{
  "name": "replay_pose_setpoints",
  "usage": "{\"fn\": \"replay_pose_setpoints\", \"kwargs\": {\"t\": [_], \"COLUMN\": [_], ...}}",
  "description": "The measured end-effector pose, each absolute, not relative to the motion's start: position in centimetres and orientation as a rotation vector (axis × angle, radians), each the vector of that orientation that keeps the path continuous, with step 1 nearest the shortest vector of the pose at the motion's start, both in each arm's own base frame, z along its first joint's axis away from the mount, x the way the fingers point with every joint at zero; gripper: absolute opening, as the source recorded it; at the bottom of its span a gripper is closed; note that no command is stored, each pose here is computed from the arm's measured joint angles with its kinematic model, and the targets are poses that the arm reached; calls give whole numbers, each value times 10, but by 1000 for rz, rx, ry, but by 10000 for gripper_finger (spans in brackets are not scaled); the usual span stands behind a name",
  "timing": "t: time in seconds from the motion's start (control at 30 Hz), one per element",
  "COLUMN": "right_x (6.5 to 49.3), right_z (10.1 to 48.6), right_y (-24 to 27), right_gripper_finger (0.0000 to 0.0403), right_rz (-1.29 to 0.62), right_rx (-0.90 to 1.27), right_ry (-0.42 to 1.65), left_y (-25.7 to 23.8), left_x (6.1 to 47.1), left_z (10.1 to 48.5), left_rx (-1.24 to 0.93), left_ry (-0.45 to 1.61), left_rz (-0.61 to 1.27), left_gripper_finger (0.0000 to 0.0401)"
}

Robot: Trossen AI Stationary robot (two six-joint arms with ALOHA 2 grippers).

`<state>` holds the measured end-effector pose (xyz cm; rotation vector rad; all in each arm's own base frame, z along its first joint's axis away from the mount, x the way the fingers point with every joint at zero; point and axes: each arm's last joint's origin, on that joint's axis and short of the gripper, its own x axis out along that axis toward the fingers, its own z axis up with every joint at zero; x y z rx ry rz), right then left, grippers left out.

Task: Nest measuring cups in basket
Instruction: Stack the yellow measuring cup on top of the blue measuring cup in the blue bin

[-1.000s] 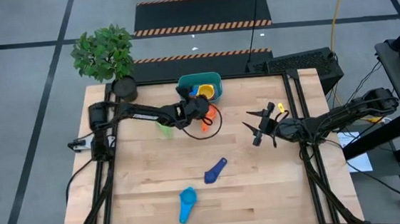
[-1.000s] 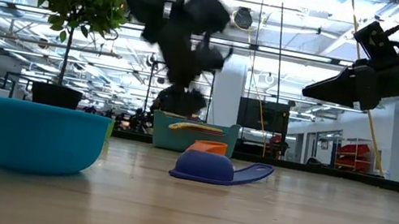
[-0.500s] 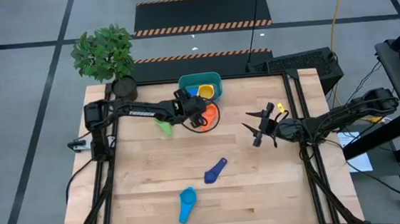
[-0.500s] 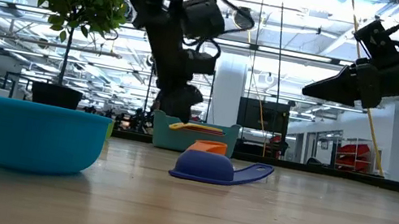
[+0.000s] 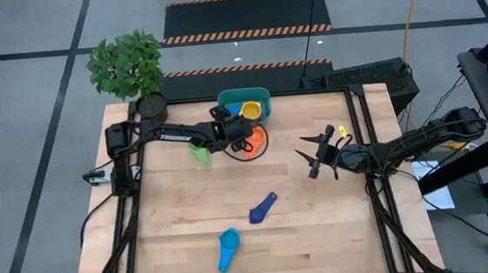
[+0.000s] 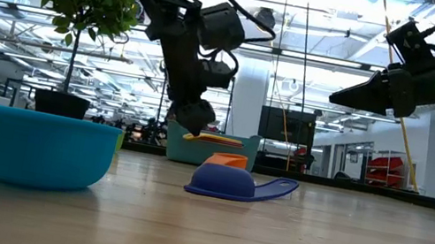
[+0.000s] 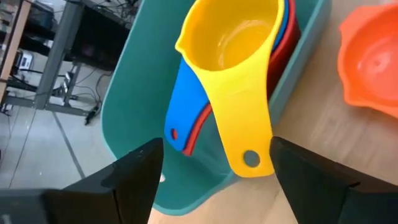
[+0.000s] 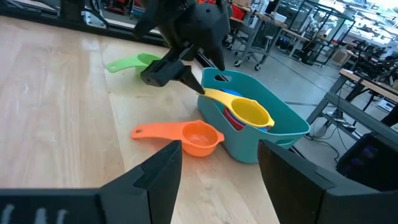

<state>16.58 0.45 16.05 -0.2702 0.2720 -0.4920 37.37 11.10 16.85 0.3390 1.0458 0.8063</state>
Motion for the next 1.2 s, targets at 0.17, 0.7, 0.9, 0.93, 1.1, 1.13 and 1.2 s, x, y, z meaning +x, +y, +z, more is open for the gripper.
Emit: {"fn": "replay_pose_setpoints", "kwargs": {"t": [0.17,0.7,0.9,0.93,1.1,1.13,1.2], "right_x": [166,166,166,166,166,166,166], "right_z": [161,160,160,160,160,160,160], "right_y": [4,5,5,5,5,5,5], "right_gripper_finger": [203,203,203,203,203,203,203], "right_rz": [-492,-482,-467,-467,-467,-467,-467], "right_rx": [-270,-266,-264,-264,-263,-262,-262], "right_ry": [272,275,274,274,273,271,270], "left_y": [112,97,98,99,104,105,106], "left_x": [375,369,368,367,363,363,363], "left_z": [170,158,149,148,146,146,147], "left_rx": [333,409,471,482,554,562,559], "left_ry": [1021,1085,1023,1016,1030,1031,1022], "left_rz": [817,653,645,656,774,777,783], "left_gripper_finger": [273,260,293,296,294,291,282]}}
